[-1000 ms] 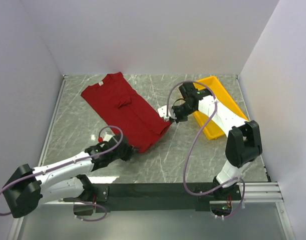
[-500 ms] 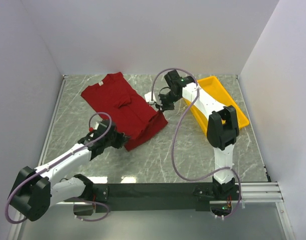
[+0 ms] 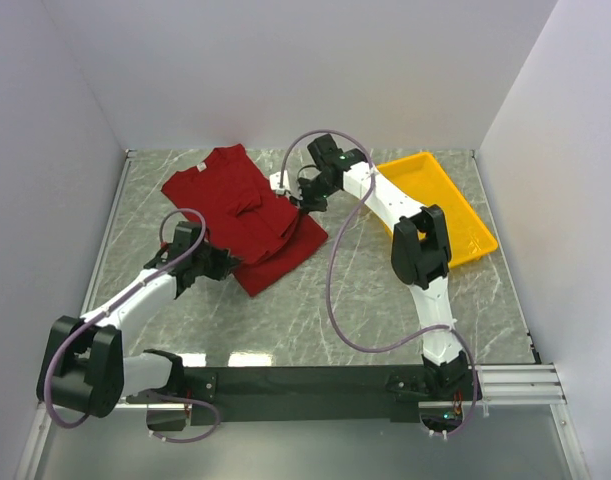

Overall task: Fold and stack the t-shirts
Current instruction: Fold the tshirt

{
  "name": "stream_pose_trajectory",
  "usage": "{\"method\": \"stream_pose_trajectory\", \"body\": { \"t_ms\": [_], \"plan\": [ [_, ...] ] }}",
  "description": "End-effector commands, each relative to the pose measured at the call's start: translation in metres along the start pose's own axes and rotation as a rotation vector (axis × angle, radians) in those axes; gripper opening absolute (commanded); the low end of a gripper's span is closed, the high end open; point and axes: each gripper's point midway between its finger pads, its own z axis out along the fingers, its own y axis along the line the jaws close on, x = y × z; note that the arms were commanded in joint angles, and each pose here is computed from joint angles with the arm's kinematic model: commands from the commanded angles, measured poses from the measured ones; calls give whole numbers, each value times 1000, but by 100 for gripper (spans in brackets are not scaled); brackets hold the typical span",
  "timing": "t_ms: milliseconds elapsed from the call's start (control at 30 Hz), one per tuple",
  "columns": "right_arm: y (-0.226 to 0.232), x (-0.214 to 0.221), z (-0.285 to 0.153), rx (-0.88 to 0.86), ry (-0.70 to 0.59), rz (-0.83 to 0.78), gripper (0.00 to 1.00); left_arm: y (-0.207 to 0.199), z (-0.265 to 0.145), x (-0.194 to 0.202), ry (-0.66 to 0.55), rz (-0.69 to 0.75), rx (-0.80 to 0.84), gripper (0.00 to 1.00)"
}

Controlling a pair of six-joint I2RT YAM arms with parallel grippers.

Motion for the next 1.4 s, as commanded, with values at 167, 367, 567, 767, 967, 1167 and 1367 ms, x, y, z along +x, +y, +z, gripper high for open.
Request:
{"method": "stream_pose_trajectory", "body": {
  "t_ms": [167, 367, 567, 767, 967, 1167, 1367],
  "plan": [
    [-45, -29, 7, 144, -70, 28, 0, -29, 0, -17, 14, 57, 86, 0],
    [-56, -28, 17, 179, -78, 54, 0, -28, 9, -27, 26, 63, 79, 0],
    [-62, -26, 22, 197, -85, 63, 0, -30, 16, -37, 30, 73, 72, 0],
    [-65, -28, 28, 203, -91, 60, 0, -32, 24, -40, 39, 80, 62, 0],
    [-70, -29, 29, 223, -99, 69, 0, -35, 25, -44, 32, 84, 59, 0],
    [-81, -33, 27, 268, -112, 81, 0, -33, 25, -53, 20, 84, 54, 0],
    [-93, -40, 29, 304, -133, 83, 0, -39, 26, -68, 5, 85, 56, 0]
  ]
}}
